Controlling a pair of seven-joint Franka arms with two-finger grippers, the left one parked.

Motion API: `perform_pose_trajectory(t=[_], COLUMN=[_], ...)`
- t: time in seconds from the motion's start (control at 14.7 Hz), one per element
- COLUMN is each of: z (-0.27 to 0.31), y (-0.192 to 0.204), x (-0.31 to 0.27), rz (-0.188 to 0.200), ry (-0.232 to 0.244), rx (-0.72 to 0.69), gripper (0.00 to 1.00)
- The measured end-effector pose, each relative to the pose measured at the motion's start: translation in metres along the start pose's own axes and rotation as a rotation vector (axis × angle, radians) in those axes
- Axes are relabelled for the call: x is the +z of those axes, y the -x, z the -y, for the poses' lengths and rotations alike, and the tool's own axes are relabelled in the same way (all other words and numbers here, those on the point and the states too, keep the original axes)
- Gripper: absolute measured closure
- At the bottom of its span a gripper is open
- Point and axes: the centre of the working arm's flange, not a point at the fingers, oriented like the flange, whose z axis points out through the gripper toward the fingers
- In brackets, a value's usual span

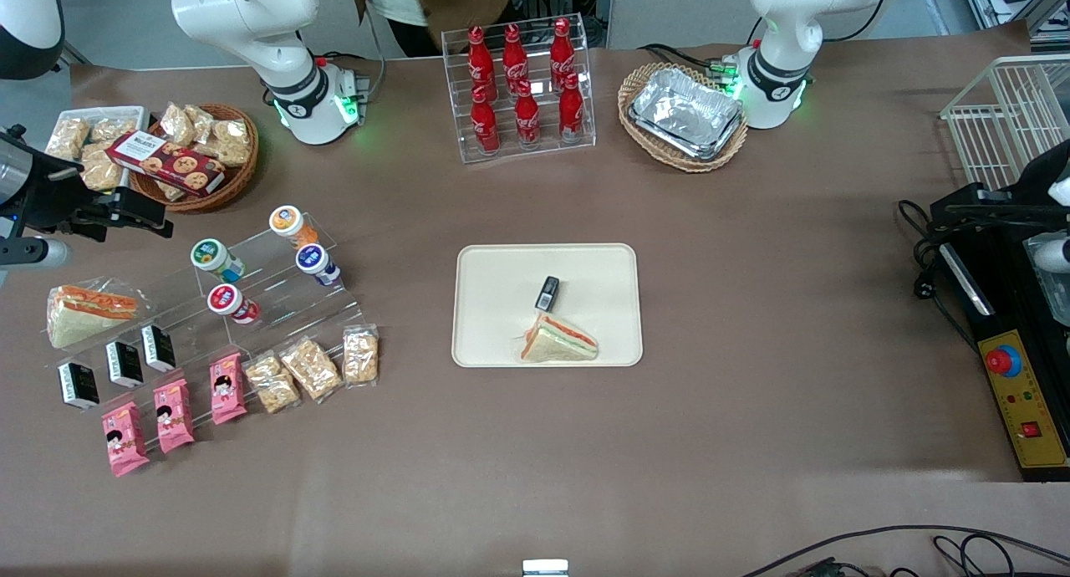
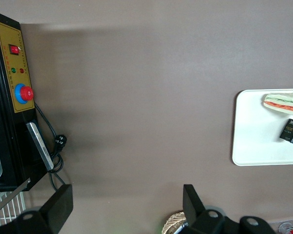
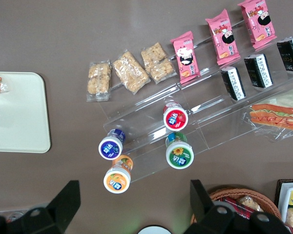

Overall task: Place green gum on tray
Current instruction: 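Move the right gripper over the acrylic stand toward the green-labelled tub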

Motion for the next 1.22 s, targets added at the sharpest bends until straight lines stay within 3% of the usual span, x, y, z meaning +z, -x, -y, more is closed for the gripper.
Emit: perform_pose_trajectory(t=[0.68,0.88,1.22], z=[0.0,-0.002,-0.015], y=[0.001,0.009,0.03], x=[-0.003,-0.007,-0.006], rz=[-0.007,0.015,0.012], ry=[-0.001,-0.004,-0.009], rx=[-0.001,-0.018,-0.051], gripper=[0.0,0.0,0.0])
